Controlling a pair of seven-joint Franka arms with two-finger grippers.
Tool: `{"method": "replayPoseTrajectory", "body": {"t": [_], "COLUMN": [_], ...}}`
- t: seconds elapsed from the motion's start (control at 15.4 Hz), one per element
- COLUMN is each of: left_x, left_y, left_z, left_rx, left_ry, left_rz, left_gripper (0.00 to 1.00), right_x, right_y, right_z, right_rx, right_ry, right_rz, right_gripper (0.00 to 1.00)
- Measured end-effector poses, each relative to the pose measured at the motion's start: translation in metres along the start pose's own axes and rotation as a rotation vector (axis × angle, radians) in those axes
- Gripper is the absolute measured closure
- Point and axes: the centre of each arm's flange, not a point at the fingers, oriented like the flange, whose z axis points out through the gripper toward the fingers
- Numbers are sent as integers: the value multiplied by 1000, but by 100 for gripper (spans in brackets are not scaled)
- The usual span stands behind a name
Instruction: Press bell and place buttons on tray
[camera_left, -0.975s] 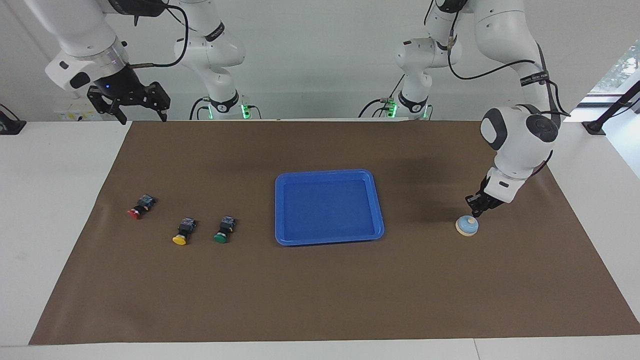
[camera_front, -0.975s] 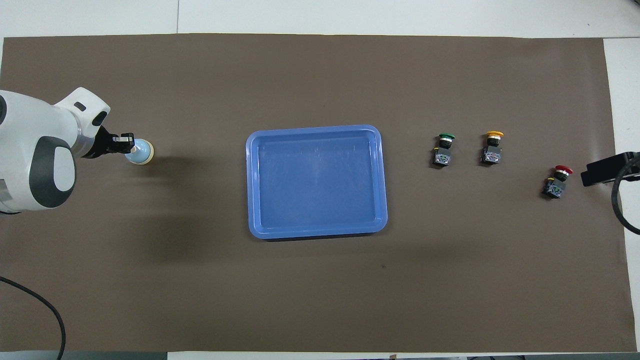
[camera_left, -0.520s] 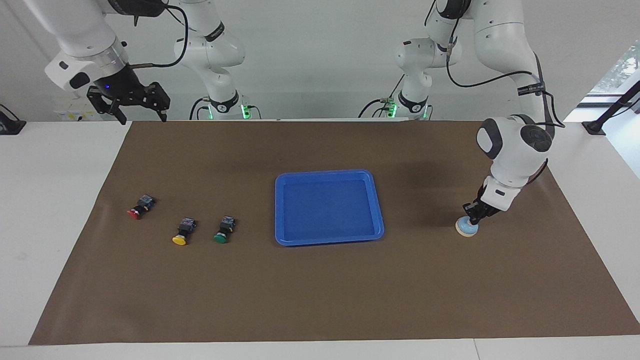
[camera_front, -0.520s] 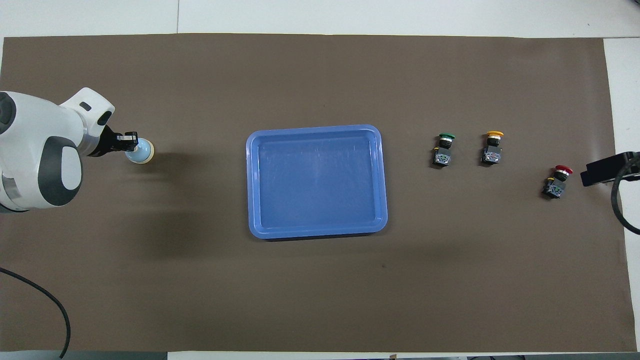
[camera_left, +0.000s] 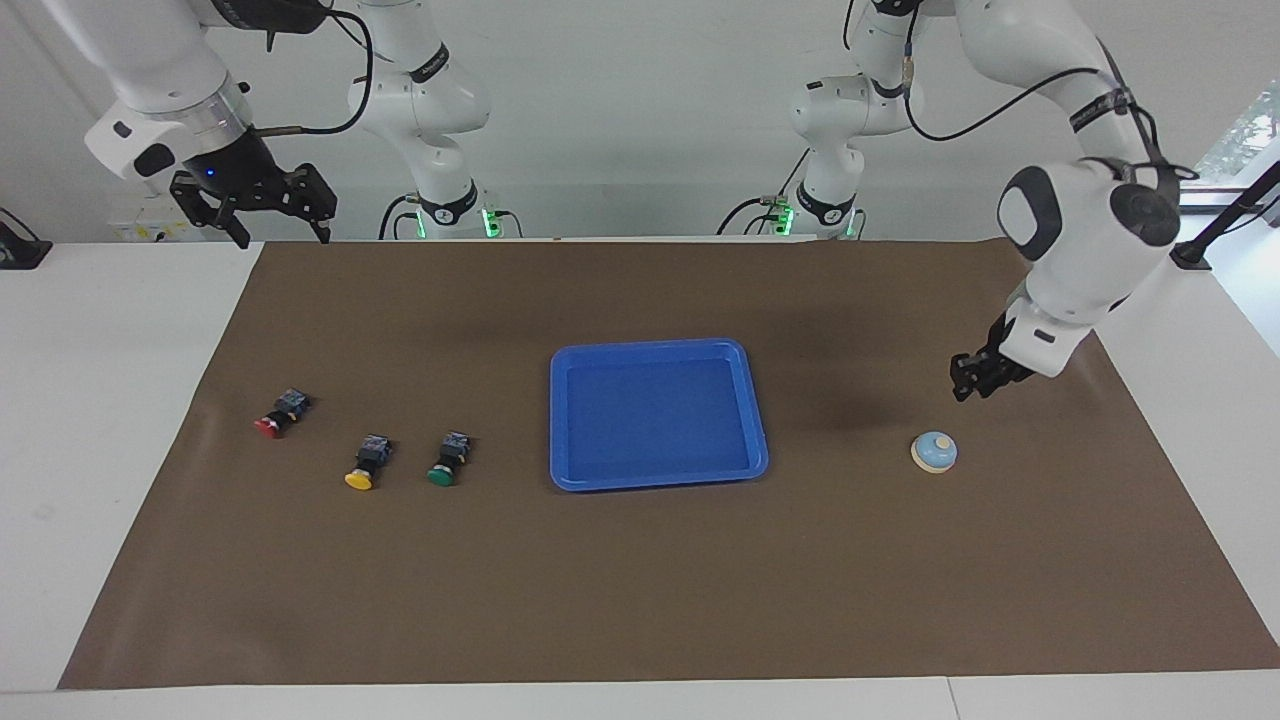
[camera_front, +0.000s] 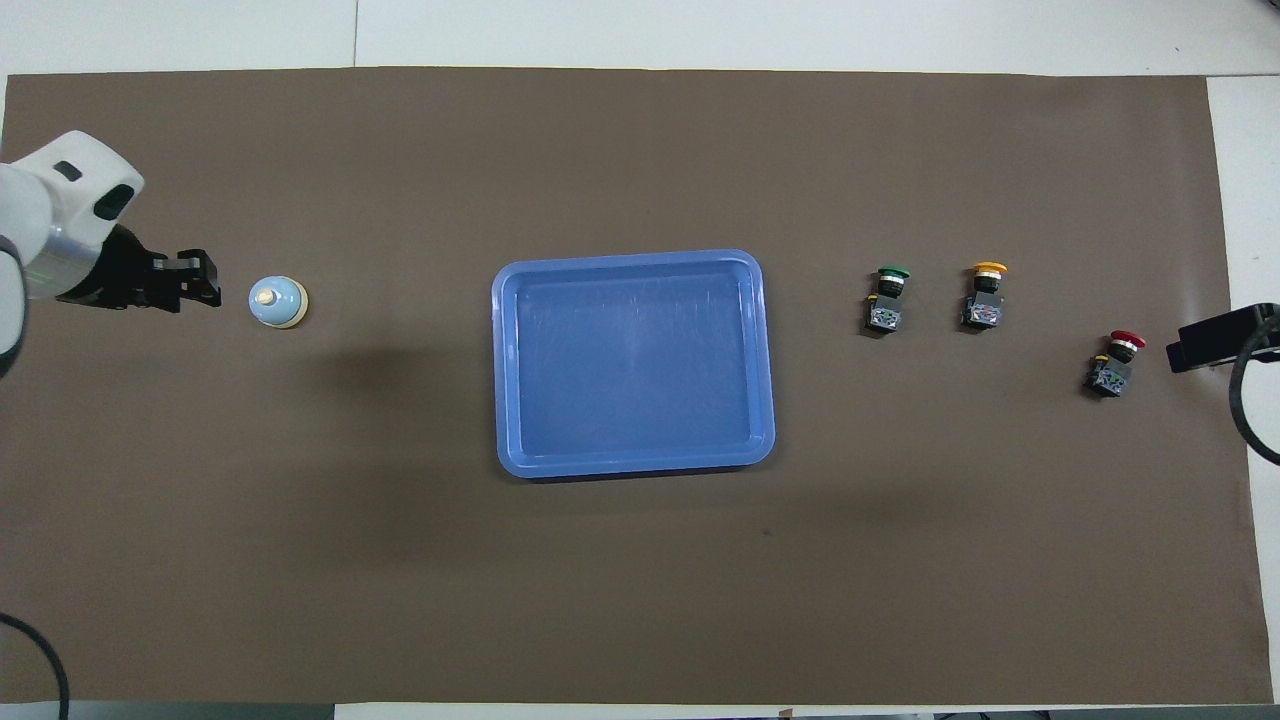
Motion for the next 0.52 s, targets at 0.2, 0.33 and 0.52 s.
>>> {"method": "replayPoseTrajectory", "body": {"t": [0.2, 0.33, 0.52], "left_x": [-42, -64, -70], "left_y": [4, 7, 12], "left_z": [-72, -103, -123], "left_rx": [3, 6, 8], "left_ry": [4, -21, -42], "left_rz": [11, 19, 28], "left_gripper": [11, 0, 0], "right_x": [-1, -1, -1], "right_y": [0, 0, -2], "right_z": [1, 1, 1], "right_rx": [1, 1, 1], "right_ry": [-8, -10, -10], "right_rz": [0, 0, -4], "right_gripper": [0, 0, 0]}}
